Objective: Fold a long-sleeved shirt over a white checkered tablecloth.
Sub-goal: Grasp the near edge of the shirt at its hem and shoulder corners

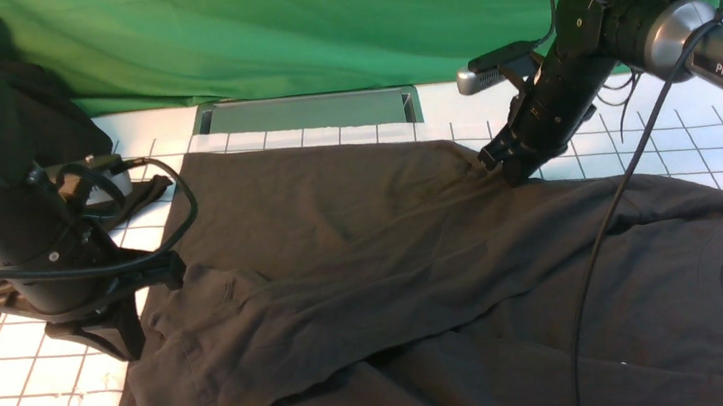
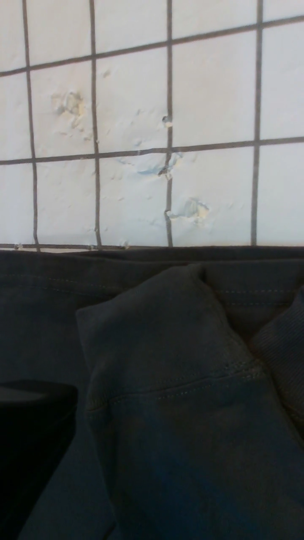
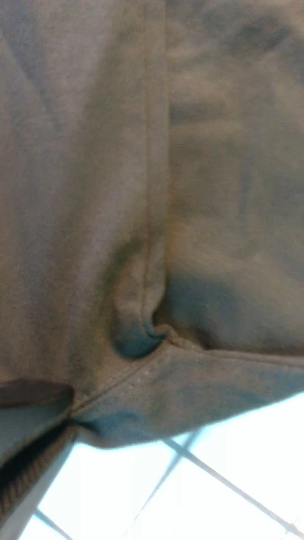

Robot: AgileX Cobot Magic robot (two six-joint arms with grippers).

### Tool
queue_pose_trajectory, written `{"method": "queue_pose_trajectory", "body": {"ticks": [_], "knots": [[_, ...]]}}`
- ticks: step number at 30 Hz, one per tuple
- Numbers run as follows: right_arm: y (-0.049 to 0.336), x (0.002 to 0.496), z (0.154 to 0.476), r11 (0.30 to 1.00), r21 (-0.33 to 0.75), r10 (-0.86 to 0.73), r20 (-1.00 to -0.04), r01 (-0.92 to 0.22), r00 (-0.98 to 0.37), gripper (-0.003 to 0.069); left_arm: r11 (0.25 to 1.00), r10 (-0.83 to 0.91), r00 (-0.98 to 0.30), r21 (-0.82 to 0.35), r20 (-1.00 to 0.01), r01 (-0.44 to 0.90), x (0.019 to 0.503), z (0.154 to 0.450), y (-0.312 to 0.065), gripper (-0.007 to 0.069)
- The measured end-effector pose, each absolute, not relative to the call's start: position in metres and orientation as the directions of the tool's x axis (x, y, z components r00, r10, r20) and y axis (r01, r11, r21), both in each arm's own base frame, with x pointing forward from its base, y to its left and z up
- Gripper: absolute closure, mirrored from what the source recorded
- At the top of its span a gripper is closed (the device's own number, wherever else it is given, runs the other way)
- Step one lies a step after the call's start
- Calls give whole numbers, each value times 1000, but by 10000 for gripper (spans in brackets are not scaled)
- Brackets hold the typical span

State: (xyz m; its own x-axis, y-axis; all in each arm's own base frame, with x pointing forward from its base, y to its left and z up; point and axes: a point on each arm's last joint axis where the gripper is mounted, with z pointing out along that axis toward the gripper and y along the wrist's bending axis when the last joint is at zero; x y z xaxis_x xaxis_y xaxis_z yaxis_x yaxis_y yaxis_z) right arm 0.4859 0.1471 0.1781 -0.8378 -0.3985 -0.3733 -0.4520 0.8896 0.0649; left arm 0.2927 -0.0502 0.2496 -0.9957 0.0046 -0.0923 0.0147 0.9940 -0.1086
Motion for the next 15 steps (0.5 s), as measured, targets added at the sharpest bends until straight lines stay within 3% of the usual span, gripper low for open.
{"method": "queue_pose_trajectory", "body": {"ticks": [10, 12, 15], "knots": [[144, 497, 199, 903, -9, -389, -443, -430, -807, 640, 994, 4, -996, -109, -95, 15, 293, 250, -50, 620], [144, 498, 200, 905, -11, -383, -456, -425, -803, 600, 994, 4, -995, -109, -96, 15, 293, 250, -50, 620], [144, 499, 202, 907, -16, -379, -469, -422, -798, 442, 994, 5, -996, -108, -90, 15, 292, 250, -50, 620]]}}
